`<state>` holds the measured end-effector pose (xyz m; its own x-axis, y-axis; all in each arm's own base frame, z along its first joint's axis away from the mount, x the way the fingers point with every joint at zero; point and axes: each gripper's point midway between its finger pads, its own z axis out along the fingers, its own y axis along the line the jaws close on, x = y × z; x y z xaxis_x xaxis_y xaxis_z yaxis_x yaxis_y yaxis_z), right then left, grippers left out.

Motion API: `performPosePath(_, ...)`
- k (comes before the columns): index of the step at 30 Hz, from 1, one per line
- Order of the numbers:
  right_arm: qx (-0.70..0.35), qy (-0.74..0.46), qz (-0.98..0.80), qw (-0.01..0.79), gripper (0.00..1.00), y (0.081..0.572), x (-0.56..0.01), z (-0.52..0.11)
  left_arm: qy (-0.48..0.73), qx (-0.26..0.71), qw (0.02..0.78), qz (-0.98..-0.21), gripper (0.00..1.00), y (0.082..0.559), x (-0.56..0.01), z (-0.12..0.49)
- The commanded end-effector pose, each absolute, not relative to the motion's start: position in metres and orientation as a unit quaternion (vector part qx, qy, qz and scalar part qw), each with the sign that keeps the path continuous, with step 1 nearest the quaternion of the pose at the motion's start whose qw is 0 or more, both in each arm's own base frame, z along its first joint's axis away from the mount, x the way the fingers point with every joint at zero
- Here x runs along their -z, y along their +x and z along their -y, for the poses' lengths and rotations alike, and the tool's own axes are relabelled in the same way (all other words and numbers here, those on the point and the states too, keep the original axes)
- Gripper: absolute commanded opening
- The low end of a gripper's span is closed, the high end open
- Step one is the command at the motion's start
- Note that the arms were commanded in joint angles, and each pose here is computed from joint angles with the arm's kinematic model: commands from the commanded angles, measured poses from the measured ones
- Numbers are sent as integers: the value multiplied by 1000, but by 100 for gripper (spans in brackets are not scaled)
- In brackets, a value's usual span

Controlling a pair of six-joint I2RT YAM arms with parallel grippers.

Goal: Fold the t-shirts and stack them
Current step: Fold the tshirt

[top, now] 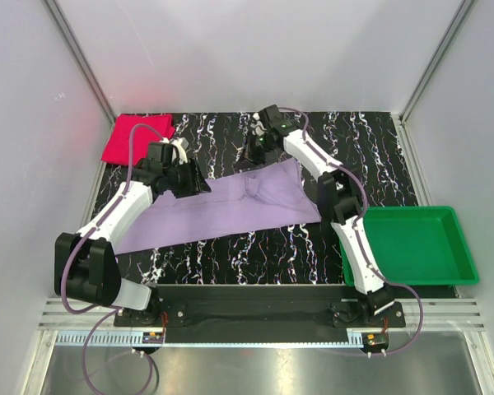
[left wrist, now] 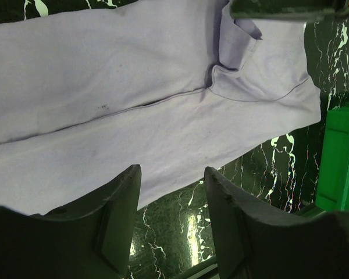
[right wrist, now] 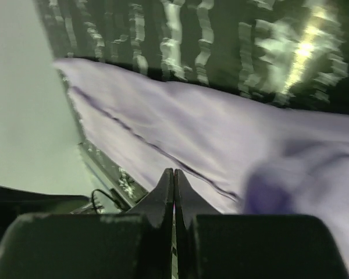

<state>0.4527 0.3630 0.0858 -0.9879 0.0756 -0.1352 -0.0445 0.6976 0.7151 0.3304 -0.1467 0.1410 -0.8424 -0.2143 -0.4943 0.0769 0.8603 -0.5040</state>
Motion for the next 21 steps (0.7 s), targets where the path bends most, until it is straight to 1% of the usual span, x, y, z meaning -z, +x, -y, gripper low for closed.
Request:
performPosePath(1, -456, -20, -887, 70, 0, 449, -130, -398, -30, 263, 301, -916, 53, 333, -156, 147)
performPosePath(3, -441, -25, -893, 92, 0, 456, -137, -385, -32, 264, 300, -916, 53, 333, -156, 147)
performPosePath(4, -436, -30, -893, 109, 0, 456, -152, -377, -33, 265, 302, -915, 53, 334, -157, 147)
performPosePath(5, -406, -24, -907, 114, 0, 455, -138, -363, -34, 267, 302, -915, 53, 333, -157, 147)
performPosePath(6, -390, -14, -913, 120, 0, 457, -137, -348, -34, 269, 303, -914, 53, 334, -158, 148)
performPosePath(7, -386, -15, -912, 140, 0, 455, -155, -337, -35, 270, 302, -914, 53, 333, -157, 148)
performPosePath(8, -362, -3, -924, 123, 0, 446, -133, -324, -36, 272, 300, -914, 53, 333, -156, 149)
performPosePath(9, -357, 1, -924, 138, 0, 445, -145, -312, -37, 274, 301, -913, 53, 333, -155, 150)
performPosePath(10, -340, 11, -933, 121, 0, 434, -128, -301, -38, 275, 299, -913, 53, 332, -154, 150)
performPosePath(12, -321, 18, -937, 134, 0, 431, -129, -285, -40, 278, 296, -913, 53, 332, -152, 151)
performPosePath(14, -305, 26, -944, 124, 0, 424, -113, -272, -40, 282, 295, -912, 53, 331, -152, 152)
performPosePath(16, -298, 24, -946, 124, 0, 421, -109, -269, -40, 282, 292, -913, 53, 330, -151, 152)
performPosePath(21, -312, 28, -945, 91, 0, 420, -80, -283, -36, 278, 291, -915, 53, 328, -152, 151)
